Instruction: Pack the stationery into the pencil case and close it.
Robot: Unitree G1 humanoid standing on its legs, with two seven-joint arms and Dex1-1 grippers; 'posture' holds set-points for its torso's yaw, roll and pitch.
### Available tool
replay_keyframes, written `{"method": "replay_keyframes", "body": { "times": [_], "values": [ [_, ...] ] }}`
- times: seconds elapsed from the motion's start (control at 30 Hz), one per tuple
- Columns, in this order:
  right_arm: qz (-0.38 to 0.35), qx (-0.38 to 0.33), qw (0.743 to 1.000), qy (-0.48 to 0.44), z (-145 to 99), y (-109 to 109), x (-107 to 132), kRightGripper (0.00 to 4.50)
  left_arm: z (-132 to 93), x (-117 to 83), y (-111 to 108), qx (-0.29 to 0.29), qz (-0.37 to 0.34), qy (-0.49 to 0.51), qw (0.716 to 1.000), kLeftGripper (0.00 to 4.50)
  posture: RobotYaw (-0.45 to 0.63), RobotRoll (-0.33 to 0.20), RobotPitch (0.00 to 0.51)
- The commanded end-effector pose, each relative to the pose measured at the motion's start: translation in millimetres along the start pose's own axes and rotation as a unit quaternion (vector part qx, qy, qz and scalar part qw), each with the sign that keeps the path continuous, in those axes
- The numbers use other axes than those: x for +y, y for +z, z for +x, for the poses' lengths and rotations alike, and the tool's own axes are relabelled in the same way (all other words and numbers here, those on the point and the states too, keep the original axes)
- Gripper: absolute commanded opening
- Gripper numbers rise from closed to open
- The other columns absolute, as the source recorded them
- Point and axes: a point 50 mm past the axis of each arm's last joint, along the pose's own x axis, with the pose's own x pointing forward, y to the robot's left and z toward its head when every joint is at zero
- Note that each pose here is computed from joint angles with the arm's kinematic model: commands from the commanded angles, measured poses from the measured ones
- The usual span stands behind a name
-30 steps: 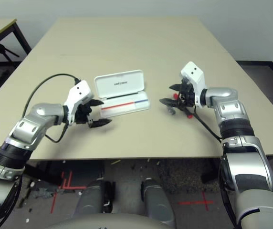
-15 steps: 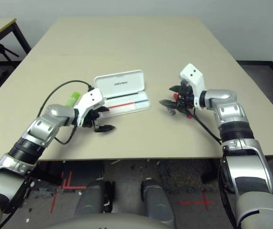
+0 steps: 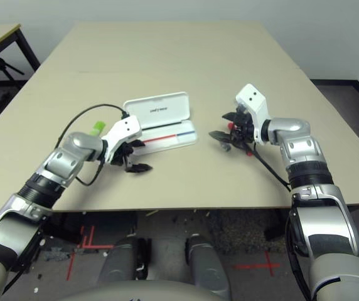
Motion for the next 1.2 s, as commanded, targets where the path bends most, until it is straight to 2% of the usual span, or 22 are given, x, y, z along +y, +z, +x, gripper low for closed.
{"method": "replay_keyframes", "body": {
  "times": [0.03, 0.27, 0.5, 0.73, 1.2],
  "values": [
    [0.005, -0.003, 1.000, 0.002, -3.0, -0.3, 2.4, 4.50, 1.9, 1.7, 2.3, 0.006, 0.005, -0.006, 1.000, 2.78, -0.06, 0.000, 0.040],
    [0.015, -0.009, 1.000, 0.021, -11.0, 4.4, 4.3, 4.50, 1.0, 5.7, 1.2, 0.007, 0.010, -0.008, 1.000, 0.02, -0.07, 0.000, 0.039],
    [0.028, -0.007, 0.998, 0.053, -17.0, 6.4, 10.3, 4.50, -12.1, 9.2, 5.5, 0.010, 0.062, -0.012, 0.998, 0.02, -0.06, 0.000, 0.040],
    [0.027, 0.002, 0.996, 0.080, -15.4, 6.7, 15.5, 4.50, -30.8, -2.5, 5.5, 0.013, 0.131, -0.051, 0.990, 0.02, -0.05, 0.000, 0.038],
    [0.028, 0.038, 0.988, 0.145, -12.6, 1.2, 30.6, 4.50, -40.9, -17.8, -2.3, 0.000, 0.136, -0.082, 0.987, 0.02, -0.04, 0.000, 0.039]
  ]
}}
